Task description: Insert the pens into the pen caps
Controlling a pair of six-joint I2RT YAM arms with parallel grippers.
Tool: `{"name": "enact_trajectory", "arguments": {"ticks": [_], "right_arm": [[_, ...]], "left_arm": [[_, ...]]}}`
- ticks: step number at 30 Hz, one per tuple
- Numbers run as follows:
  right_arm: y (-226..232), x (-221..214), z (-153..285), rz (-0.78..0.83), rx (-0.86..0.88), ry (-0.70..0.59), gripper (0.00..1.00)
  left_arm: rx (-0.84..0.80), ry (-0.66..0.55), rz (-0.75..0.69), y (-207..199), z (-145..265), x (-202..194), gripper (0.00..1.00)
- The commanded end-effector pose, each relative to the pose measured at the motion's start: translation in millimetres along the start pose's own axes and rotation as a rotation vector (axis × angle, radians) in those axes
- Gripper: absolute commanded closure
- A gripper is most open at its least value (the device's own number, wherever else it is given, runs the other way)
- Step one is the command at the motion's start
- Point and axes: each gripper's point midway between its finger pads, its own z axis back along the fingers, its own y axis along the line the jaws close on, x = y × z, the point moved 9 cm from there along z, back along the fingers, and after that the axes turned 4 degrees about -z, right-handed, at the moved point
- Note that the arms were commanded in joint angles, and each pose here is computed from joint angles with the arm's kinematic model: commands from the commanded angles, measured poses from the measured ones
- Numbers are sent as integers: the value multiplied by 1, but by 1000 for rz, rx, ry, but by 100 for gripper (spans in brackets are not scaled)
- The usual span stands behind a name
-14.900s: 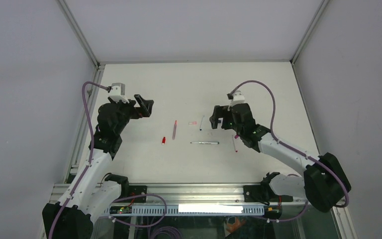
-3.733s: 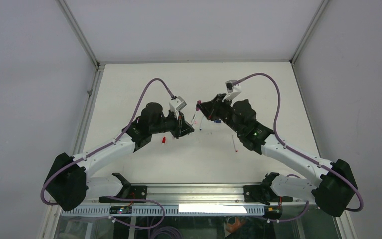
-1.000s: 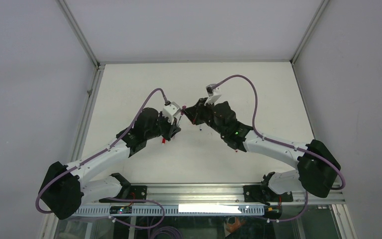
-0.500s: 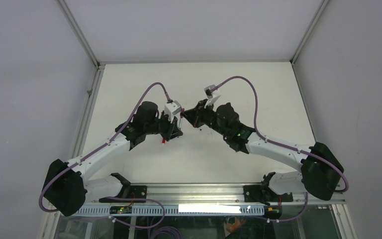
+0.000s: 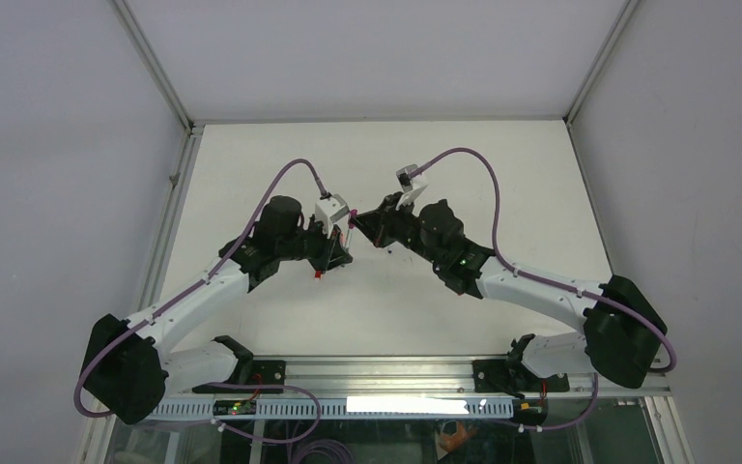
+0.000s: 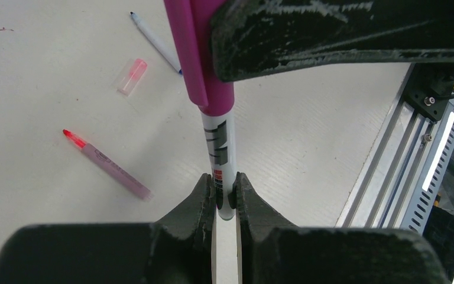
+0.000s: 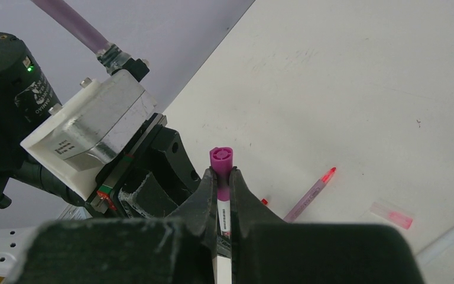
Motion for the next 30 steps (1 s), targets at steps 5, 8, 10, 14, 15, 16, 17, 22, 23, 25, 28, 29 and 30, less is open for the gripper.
{"name": "enact_trajectory", "arguments": {"ticks": [5,8,10,14,15,16,17,22,23,25,28,29,30], "right_arm": [[-29,-83,22,-2,-151,412,100],[-31,-82,22,0,-175,400,100],[-32,-82,21,-2,-185,395,100],[-34,-82,19,-11,-206,384,100],[-34,-82,19,-17,-205,379,100],[-34,-82,18,-20,-203,377,100],[-33,-82,17,-27,-198,371,100],[-29,-78,11,-52,-174,338,100],[-27,-77,10,-57,-171,329,100],[-26,-73,8,-59,-164,306,100],[-25,-67,5,-68,-161,285,100],[-26,-65,4,-71,-163,279,98],[-26,-63,3,-73,-164,273,91]], "left_arm": [[79,-474,-217,-2,29,98,100],[109,-485,-211,0,30,96,100],[119,-490,-209,1,31,95,100],[138,-498,-205,2,32,93,100],[141,-503,-204,2,32,92,100],[150,-506,-203,2,32,92,100],[156,-509,-201,3,33,91,100],[175,-510,-197,5,32,90,100],[176,-503,-196,5,31,89,100],[177,-485,-190,7,28,87,100],[168,-458,-179,9,22,82,100],[160,-454,-179,9,20,81,100],[154,-449,-178,9,19,81,100]]}}
